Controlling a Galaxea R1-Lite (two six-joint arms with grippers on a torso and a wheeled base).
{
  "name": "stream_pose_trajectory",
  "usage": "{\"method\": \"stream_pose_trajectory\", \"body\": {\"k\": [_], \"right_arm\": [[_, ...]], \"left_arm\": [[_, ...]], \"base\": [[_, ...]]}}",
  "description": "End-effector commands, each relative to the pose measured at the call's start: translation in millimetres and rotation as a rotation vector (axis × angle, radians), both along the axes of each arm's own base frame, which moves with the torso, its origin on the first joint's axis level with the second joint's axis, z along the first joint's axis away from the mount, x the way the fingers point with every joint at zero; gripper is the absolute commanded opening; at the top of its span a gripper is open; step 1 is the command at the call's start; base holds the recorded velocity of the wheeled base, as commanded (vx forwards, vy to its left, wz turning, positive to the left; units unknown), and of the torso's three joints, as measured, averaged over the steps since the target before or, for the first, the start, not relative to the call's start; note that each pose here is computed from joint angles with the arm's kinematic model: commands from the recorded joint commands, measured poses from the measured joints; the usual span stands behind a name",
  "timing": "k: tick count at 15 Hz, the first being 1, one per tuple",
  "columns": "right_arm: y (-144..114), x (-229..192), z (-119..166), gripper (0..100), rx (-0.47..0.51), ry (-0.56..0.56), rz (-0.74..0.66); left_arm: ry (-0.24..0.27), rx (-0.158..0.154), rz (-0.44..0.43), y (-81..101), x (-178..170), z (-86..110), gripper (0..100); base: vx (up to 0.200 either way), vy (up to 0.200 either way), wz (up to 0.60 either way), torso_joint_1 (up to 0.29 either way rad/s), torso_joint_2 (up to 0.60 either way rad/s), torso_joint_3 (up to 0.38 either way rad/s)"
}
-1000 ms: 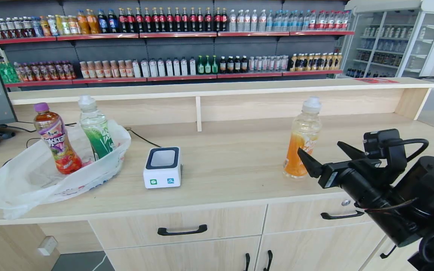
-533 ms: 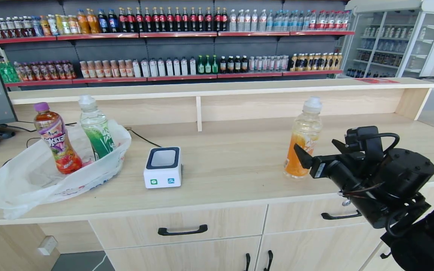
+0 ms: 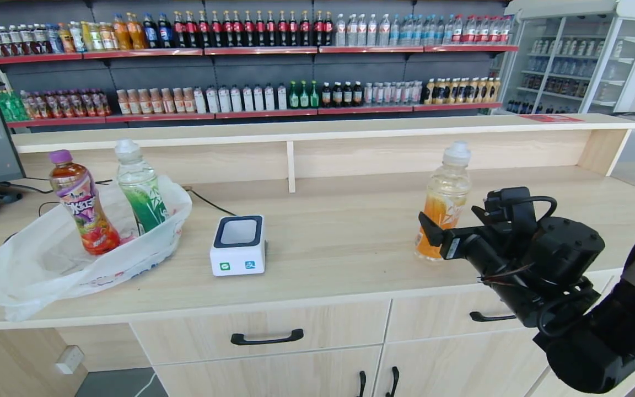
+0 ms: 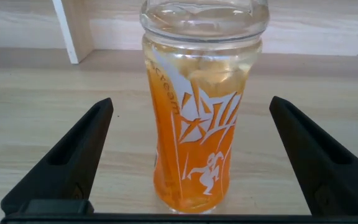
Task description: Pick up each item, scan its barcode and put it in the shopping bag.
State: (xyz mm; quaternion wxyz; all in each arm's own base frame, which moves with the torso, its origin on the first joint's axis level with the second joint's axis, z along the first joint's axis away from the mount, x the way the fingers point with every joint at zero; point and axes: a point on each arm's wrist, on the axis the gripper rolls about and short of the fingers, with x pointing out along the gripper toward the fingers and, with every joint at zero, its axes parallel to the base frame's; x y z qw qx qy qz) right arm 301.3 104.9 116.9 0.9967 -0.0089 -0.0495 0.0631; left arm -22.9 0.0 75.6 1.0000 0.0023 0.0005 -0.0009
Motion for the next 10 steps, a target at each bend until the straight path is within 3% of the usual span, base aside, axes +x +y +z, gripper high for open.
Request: {"method": "stream_pose_trajectory", "body": {"k": [1, 10], "right_arm": [[-3.2, 14.4, -3.6, 100, 0.005, -0.009, -0.024], [1.5, 35.0, -15.8, 100, 0.050, -0.003, -0.026]], "left_arm": [[-0.001, 0.000, 0.000, 0.0, -0.1, 0.1, 100], [-0.001, 0.000, 0.000, 0.0, -0.1, 0.1, 100]], "base": [[0.000, 0.000, 0.00, 0.000, 0.00, 0.000], [0.000, 0.000, 0.00, 0.000, 0.00, 0.000]]}}
